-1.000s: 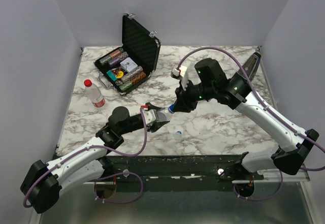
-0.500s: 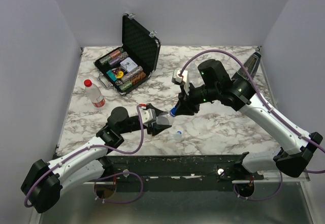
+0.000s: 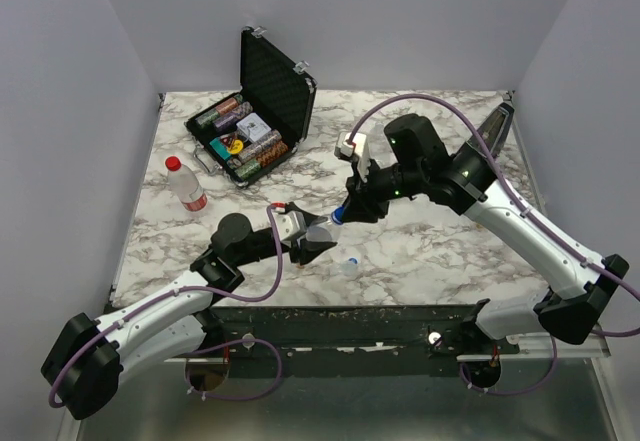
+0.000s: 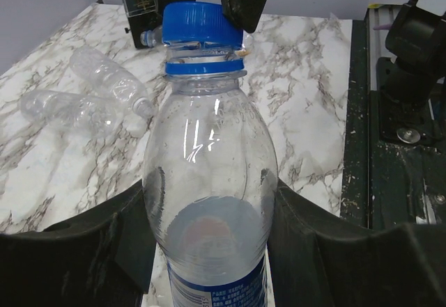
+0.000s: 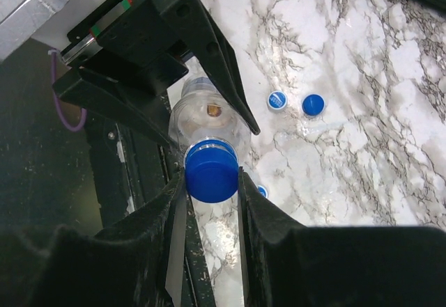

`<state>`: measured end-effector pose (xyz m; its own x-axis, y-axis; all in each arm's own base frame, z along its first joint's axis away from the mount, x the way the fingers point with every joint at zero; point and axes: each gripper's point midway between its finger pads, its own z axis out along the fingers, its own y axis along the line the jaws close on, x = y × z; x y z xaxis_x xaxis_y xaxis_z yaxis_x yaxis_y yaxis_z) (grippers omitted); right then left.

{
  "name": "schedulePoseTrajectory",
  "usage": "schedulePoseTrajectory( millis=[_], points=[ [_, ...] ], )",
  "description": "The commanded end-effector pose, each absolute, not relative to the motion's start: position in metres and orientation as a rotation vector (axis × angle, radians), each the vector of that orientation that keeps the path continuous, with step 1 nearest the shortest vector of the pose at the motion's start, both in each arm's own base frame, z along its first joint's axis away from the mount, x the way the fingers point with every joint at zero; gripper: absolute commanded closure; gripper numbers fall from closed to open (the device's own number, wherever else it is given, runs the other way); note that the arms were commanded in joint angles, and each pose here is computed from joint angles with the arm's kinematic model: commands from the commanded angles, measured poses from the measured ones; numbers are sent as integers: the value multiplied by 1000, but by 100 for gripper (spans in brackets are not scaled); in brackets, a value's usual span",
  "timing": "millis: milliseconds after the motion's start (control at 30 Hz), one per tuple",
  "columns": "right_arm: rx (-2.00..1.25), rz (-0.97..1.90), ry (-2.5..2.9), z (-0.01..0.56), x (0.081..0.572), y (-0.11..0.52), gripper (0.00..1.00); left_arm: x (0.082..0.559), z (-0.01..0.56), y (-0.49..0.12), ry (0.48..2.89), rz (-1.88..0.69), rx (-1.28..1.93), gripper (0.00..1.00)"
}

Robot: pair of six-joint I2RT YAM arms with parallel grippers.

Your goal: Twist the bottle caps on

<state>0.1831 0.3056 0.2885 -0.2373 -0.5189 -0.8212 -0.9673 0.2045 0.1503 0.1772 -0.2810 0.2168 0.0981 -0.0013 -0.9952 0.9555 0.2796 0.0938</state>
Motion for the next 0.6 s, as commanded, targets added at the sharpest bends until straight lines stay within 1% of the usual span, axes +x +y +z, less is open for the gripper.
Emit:
schedulePoseTrajectory(
  millis=[0, 233, 567],
  points=[
    [-1353, 930, 2032, 262, 177, 308, 78, 189, 287, -277, 1015, -851, 911, 100],
    [-1349, 901, 2021, 268, 182, 308, 78, 186, 276, -284, 1026, -858, 993, 100],
    [-1498, 918, 1931, 267, 172, 306, 78, 169, 274, -293, 995, -938, 1097, 100]
  ],
)
